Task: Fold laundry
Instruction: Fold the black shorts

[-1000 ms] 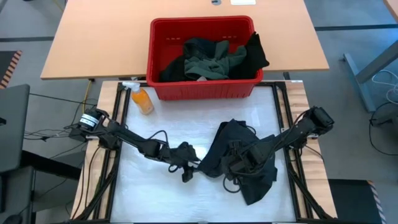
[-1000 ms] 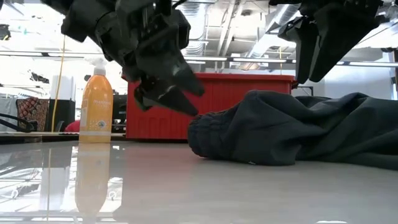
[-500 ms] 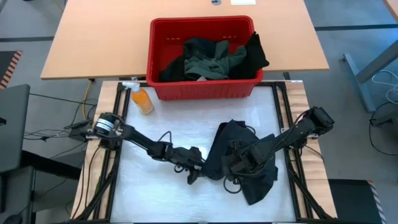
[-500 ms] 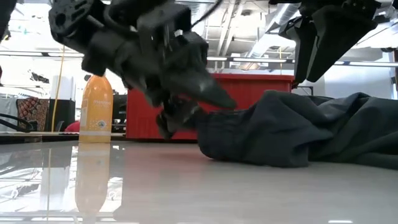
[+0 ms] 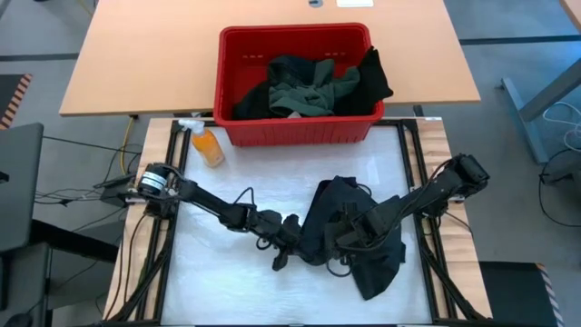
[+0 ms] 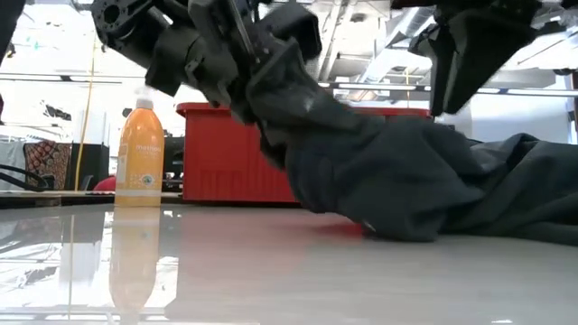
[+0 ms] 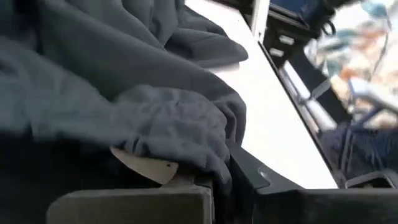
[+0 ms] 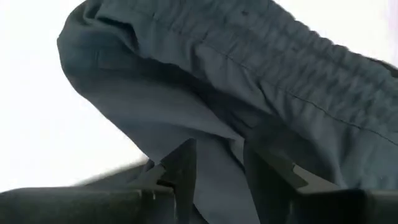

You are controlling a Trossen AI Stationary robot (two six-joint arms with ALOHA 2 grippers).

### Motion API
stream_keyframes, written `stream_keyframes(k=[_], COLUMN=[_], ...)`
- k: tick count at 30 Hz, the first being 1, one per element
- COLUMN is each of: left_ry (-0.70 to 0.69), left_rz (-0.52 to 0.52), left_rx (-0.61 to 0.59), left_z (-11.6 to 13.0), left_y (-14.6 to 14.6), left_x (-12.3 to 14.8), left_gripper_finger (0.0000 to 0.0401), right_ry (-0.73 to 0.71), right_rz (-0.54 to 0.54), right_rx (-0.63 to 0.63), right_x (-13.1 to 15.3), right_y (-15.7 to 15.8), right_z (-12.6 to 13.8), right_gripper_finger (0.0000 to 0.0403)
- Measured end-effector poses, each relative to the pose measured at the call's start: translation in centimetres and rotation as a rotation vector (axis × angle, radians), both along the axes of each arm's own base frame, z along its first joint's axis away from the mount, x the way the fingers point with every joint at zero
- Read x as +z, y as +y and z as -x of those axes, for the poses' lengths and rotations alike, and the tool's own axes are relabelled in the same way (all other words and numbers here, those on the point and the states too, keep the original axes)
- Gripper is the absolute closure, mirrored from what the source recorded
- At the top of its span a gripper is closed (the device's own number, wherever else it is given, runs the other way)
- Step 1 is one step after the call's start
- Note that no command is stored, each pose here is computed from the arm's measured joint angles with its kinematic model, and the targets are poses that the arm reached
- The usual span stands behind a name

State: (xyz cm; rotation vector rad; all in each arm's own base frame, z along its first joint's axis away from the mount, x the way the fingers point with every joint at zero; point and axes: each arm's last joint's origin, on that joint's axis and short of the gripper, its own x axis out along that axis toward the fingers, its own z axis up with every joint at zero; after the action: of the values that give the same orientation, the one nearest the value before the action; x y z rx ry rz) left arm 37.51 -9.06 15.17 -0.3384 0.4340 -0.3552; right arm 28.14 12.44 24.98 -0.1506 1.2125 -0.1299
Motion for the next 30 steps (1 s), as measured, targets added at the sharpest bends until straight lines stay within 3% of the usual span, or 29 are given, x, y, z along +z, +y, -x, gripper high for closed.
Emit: stream_keyframes(k=[8, 11, 15, 19, 23, 26, 30], left_ry=[-0.055, -0.012, 0.124, 0.227, 0.311, 0.336, 0.294], left_rz=[-0.245, -0.347, -0.403, -0.344, -0.233, -0.124, -0.039], left_rx=[-0.133, -0.115, -0.102, -0.135, -0.111, -0.052, 0.001], left_z=[3.4, 5.6, 8.7, 11.8, 14.3, 15.7, 16.7], left_y=[-0.2, -0.6, -1.2, -2.1, -2.4, -2.1, -1.4], left_x=[6.3, 8.2, 8.8, 6.7, 3.1, 0.7, -0.9], left_gripper_finger=[0.04, 0.04, 0.0401, 0.0401, 0.0401, 0.0401, 0.0401], right_ry=[-0.152, -0.248, -0.389, -0.553, -0.632, -0.608, -0.516], right_rz=[0.037, 0.085, 0.027, -0.124, -0.319, -0.446, -0.484], right_rx=[-0.018, -0.04, -0.117, -0.187, -0.182, -0.165, -0.129], right_x=[3.3, 3.2, 1.7, -0.9, -4.3, -6.7, -8.0], right_y=[-1.8, -2.6, -4.1, -4.8, -4.3, -3.3, -1.9], right_z=[1.7, 3.1, 5.3, 6.5, 6.7, 6.6, 6.1], right_gripper_finger=[0.0261, 0.0265, 0.0267, 0.0267, 0.0267, 0.0267, 0.0267])
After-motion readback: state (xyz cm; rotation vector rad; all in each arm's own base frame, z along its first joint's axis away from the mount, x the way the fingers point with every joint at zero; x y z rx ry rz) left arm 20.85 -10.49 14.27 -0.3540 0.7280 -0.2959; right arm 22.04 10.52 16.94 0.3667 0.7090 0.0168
